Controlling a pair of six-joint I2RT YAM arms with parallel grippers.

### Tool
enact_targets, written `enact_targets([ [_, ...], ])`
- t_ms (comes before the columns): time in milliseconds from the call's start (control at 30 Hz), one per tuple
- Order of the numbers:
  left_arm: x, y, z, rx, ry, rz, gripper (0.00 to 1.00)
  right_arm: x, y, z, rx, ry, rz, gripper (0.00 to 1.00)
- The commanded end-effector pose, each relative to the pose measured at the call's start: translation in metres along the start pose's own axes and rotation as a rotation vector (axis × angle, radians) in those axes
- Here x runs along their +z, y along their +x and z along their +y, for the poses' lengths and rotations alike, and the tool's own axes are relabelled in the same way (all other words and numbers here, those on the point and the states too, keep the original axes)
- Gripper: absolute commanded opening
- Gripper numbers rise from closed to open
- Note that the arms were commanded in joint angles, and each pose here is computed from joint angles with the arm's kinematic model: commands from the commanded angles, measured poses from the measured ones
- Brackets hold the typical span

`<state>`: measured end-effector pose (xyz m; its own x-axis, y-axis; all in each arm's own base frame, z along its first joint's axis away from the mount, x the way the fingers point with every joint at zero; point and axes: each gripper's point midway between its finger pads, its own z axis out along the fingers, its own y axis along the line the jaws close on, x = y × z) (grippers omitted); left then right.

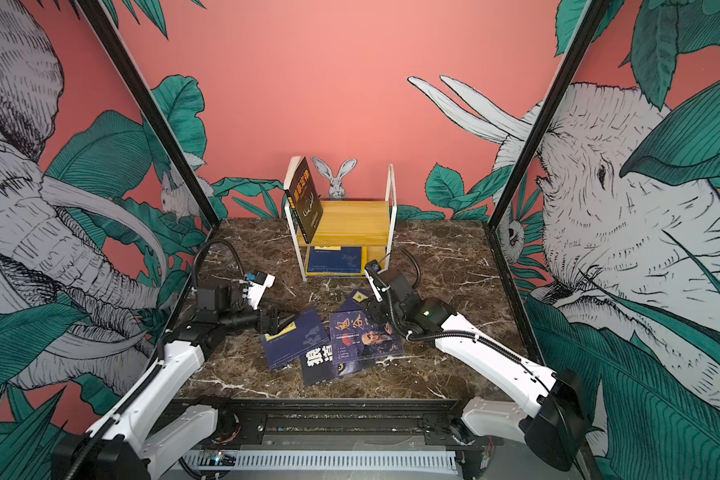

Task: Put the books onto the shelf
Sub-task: 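Release the book and draw the right gripper back from the shelf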

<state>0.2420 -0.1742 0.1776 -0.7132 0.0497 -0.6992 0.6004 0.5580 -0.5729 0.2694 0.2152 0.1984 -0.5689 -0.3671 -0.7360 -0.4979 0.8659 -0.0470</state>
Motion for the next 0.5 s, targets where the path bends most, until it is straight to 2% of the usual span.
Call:
enact_targets([
  [0, 0.011, -0.005, -0.006, -0.093, 0.066, 0.012, 0.97, -0.009, 0.029, -0.014, 0.162, 0.033, 0.052, 0.84],
  [200, 0.029, 0.005, -0.003, -0.172, 0.097, 0.048, 0.97, -0.001, 0.080, -0.024, 0.291, 0.042, 0.149, 0.83],
  [467, 0.058, 0.024, -0.011, -0.206, 0.145, 0.168, 0.96, 0.012, 0.126, -0.031, 0.408, 0.053, 0.289, 0.71],
])
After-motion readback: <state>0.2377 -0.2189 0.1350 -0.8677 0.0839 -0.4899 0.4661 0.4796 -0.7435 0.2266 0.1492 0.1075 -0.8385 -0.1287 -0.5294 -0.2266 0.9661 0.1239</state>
